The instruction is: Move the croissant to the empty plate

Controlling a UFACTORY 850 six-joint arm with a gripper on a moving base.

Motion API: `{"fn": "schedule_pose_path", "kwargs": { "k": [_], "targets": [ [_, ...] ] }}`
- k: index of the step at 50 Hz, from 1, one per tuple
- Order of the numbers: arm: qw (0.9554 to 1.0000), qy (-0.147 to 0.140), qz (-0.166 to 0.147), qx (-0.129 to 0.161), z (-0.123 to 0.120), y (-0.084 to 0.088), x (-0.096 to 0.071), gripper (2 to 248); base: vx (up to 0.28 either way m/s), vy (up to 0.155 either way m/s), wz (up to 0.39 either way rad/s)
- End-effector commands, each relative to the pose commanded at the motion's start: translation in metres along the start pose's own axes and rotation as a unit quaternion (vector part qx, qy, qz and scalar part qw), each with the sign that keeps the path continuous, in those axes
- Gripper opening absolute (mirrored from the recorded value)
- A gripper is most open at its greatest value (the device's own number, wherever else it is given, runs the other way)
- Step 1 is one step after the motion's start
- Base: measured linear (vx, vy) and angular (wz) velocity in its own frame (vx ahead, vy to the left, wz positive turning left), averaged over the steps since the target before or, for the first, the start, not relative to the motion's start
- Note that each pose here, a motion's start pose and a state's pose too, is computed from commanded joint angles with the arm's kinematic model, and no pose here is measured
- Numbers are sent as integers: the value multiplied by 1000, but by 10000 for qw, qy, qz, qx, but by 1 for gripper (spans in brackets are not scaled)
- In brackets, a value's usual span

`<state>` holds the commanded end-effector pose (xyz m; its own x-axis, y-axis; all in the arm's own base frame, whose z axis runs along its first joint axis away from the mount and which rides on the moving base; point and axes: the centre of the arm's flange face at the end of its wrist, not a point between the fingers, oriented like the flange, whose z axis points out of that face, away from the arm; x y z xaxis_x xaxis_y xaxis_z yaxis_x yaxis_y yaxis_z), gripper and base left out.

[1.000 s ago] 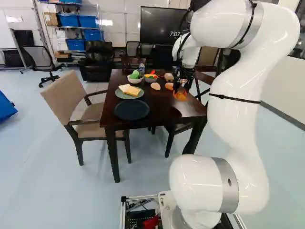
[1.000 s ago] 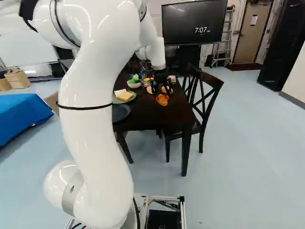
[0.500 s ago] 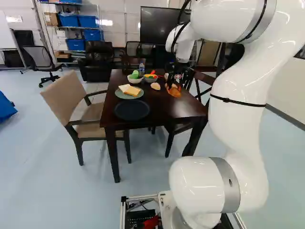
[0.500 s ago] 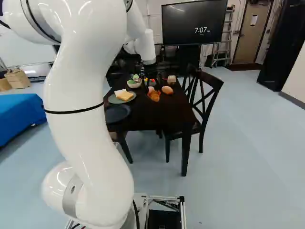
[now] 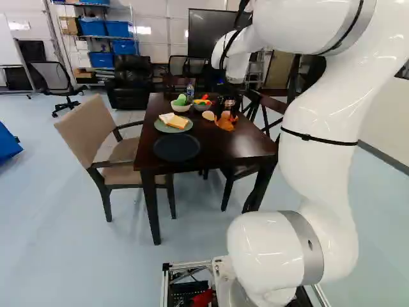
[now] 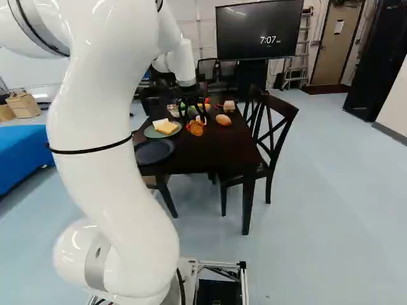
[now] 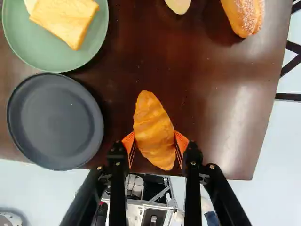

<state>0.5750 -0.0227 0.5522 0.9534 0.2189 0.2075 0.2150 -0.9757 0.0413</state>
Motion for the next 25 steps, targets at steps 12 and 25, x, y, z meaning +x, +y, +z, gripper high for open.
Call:
{"fn": "schedule_pose_path", "kwargs": {
  "k": [12,25],
  "targets": [
    [9998,24,-142,106,0,-25,6,126,0,0,0],
    [9993,47,-274,248,0,-52,9,126,0,0,0]
  ]
}}
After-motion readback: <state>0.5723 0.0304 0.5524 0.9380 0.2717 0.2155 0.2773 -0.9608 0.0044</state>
